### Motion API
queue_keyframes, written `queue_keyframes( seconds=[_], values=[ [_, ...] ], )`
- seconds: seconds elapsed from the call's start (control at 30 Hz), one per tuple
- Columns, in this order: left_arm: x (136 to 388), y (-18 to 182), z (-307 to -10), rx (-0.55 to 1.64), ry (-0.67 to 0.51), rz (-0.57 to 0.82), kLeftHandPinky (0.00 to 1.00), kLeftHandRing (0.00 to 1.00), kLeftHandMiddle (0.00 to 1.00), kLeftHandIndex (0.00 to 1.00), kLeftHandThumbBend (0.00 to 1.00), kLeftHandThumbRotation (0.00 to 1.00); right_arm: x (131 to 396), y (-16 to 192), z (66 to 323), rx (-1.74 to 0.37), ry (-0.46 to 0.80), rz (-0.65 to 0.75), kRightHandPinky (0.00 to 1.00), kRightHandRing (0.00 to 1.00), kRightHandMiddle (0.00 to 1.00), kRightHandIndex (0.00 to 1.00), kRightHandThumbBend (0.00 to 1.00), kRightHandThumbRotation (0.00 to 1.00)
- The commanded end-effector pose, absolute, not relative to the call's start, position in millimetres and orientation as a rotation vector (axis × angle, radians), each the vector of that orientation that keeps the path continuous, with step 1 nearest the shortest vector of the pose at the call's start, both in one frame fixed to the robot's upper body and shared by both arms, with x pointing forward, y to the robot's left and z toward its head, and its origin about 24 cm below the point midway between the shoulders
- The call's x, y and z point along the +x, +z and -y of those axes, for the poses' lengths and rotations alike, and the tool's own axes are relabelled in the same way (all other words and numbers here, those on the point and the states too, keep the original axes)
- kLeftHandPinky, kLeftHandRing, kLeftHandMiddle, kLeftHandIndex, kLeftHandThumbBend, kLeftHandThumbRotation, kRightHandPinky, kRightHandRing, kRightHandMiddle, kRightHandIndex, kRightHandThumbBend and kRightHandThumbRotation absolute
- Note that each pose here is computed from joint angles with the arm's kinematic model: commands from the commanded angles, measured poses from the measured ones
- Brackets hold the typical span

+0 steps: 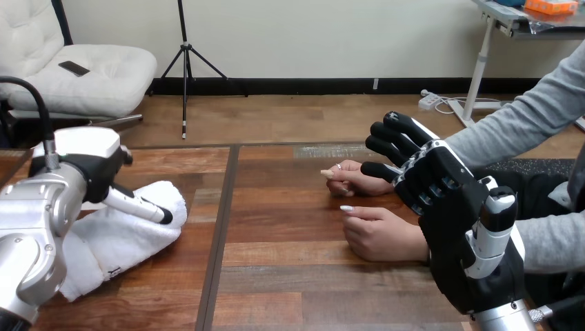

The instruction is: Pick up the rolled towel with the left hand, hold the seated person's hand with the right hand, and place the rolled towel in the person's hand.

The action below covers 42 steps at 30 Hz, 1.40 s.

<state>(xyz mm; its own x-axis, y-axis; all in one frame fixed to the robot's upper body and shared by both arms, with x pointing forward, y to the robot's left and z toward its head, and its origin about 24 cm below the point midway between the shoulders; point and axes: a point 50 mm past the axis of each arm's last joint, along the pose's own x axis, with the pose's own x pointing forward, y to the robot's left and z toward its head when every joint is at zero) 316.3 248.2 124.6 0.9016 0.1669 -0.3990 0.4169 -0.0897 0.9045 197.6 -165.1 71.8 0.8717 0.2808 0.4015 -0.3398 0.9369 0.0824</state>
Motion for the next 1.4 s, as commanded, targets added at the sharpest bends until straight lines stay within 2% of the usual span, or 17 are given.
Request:
queue_keyframes(
  seconds=[0.0, 0.23, 0.53, 1.37],
  values=[
    [317, 150, -249, 1.704, -0.1, -0.359, 0.83, 0.89, 0.91, 0.9, 0.98, 0.66, 207, 92, 162, 0.139, 0.35, 0.503, 0.79, 0.87, 0.86, 0.85, 1.0, 1.0],
    [315, 153, -248, 1.71, 0.006, -0.31, 0.88, 0.9, 0.91, 0.91, 0.97, 0.64, 207, 92, 162, 0.144, 0.352, 0.507, 0.79, 0.87, 0.86, 0.85, 1.0, 1.0],
    [312, 149, -246, 1.675, 0.081, -0.28, 0.91, 0.92, 0.93, 0.92, 0.96, 0.62, 208, 92, 161, 0.145, 0.357, 0.507, 0.78, 0.86, 0.86, 0.84, 1.0, 1.0],
    [310, 121, -235, 1.562, 0.12, -0.334, 0.88, 0.9, 0.91, 0.91, 0.98, 0.61, 209, 92, 161, 0.141, 0.365, 0.508, 0.78, 0.87, 0.87, 0.85, 1.0, 1.0]
  ],
)
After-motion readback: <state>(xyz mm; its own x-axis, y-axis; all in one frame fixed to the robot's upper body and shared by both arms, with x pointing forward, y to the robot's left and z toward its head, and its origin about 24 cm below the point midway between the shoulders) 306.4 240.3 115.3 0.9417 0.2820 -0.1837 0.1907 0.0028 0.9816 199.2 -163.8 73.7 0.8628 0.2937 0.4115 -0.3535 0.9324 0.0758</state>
